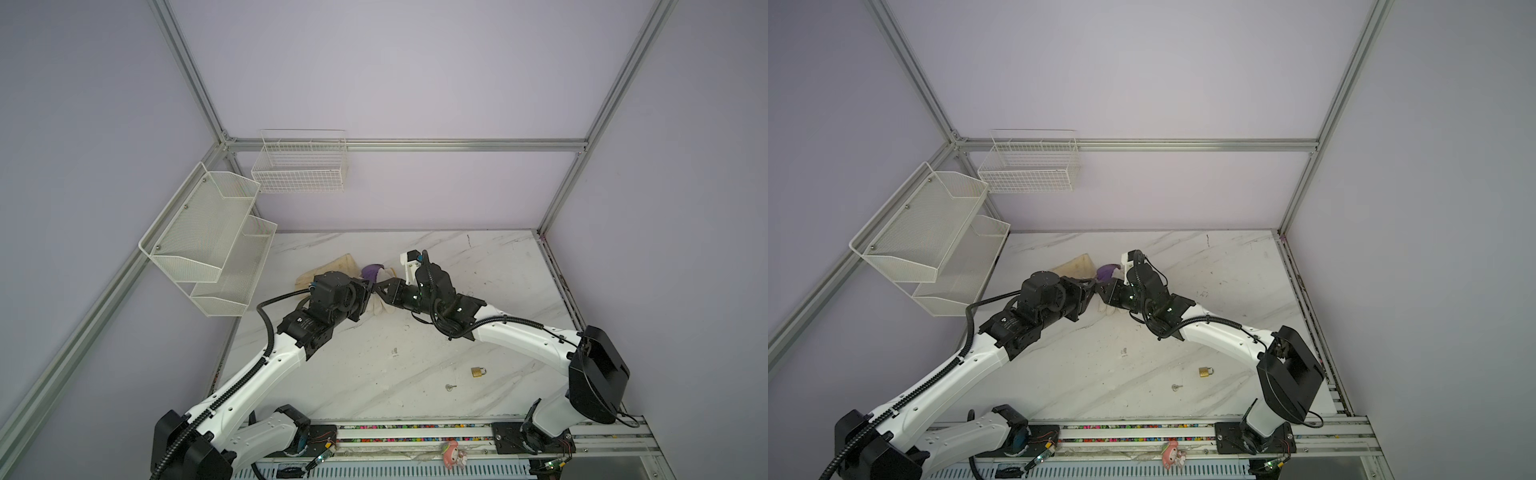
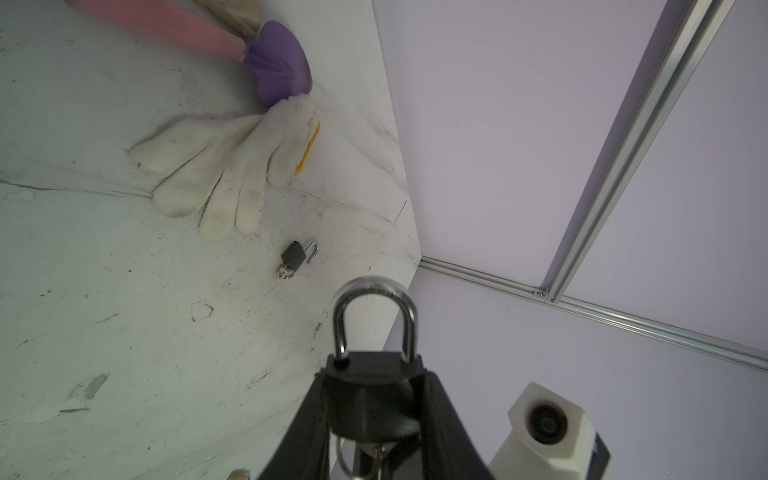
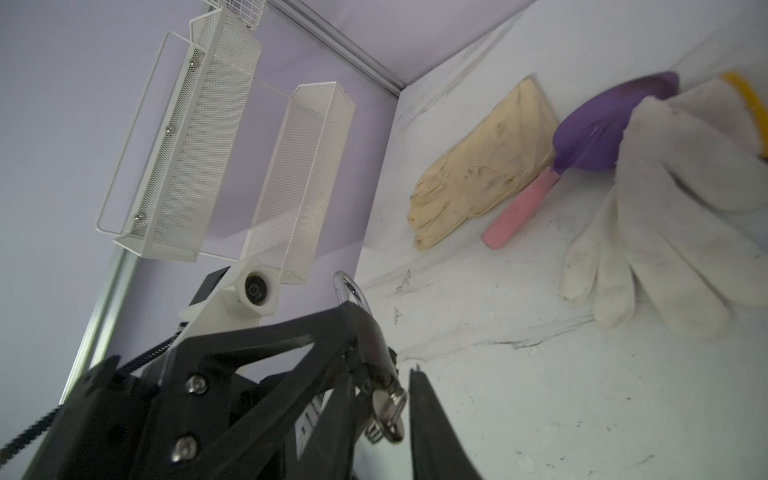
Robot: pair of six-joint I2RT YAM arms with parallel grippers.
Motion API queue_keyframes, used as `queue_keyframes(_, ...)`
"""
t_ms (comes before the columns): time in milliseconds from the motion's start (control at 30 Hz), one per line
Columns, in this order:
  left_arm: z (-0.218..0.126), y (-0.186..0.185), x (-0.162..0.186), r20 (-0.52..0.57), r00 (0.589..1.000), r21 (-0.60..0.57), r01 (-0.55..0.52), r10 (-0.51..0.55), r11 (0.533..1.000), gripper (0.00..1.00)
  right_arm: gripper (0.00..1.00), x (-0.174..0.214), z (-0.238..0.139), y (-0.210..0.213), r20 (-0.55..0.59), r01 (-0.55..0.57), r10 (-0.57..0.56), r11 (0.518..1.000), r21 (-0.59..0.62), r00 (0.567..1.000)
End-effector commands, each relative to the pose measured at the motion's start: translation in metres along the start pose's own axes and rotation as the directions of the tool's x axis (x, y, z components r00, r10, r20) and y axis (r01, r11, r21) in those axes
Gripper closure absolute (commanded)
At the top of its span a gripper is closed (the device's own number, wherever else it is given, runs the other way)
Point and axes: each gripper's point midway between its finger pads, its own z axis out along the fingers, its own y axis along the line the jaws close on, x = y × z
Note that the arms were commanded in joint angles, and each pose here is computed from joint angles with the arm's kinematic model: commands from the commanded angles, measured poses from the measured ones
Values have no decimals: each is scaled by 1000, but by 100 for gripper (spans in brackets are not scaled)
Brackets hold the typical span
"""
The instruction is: Unlock with the key
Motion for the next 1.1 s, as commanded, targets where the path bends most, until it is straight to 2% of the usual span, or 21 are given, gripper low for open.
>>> queue_keyframes(0,-15,-29,1,-27,990,38,-138,139,990,100,61,-15,-18,-8,81,104,-111,991,80,991)
queue_keyframes(100,-21,-12,-7,2,955,-35,-296,296,955,100,51,-12,-34,-22,78,131,-143,981,140,987)
queue_keyframes(167,-26,1,-11,2,910,-76,-414,416,907,100,42,-15,-46,-27,74,176,-192,967,182,979)
queue_keyframes(233,-32,14,-14,1,851,-105,-522,525,847,100,38,-18,-54,-27,52,221,-234,957,191,971)
queue_keyframes(367,-38,38,-19,25,694,-138,-711,720,690,100,25,-13,-60,-20,-55,315,-310,939,138,949)
queue_keyframes(467,-33,42,-16,29,566,-114,-817,824,565,100,22,-6,-52,-14,-161,358,-339,926,116,927)
queue_keyframes(533,-31,35,-10,67,470,-68,-878,880,474,100,21,-5,-44,-16,-212,370,-338,919,137,917)
queue_keyframes(633,-31,21,8,157,330,52,-944,931,326,100,19,-10,-38,-15,-230,395,-355,905,157,906)
queue_keyframes(667,-30,21,10,186,285,60,-959,940,279,100,17,-10,-37,-14,-241,410,-368,899,154,898)
queue_keyframes(800,-23,25,13,221,197,63,-980,955,188,100,16,-10,-29,-14,-300,454,-394,876,161,869)
queue_keyframes(933,-17,22,18,234,176,87,-983,956,160,100,14,-6,-20,-15,-346,487,-411,857,167,843)
queue_keyframes(1000,-14,23,19,229,147,83,-988,962,131,100,14,-3,-15,-10,-358,500,-424,852,154,832)
queue_keyframes(1067,-13,23,18,230,141,79,-989,963,126,100,14,-4,-11,-10,-361,514,-433,841,168,826)
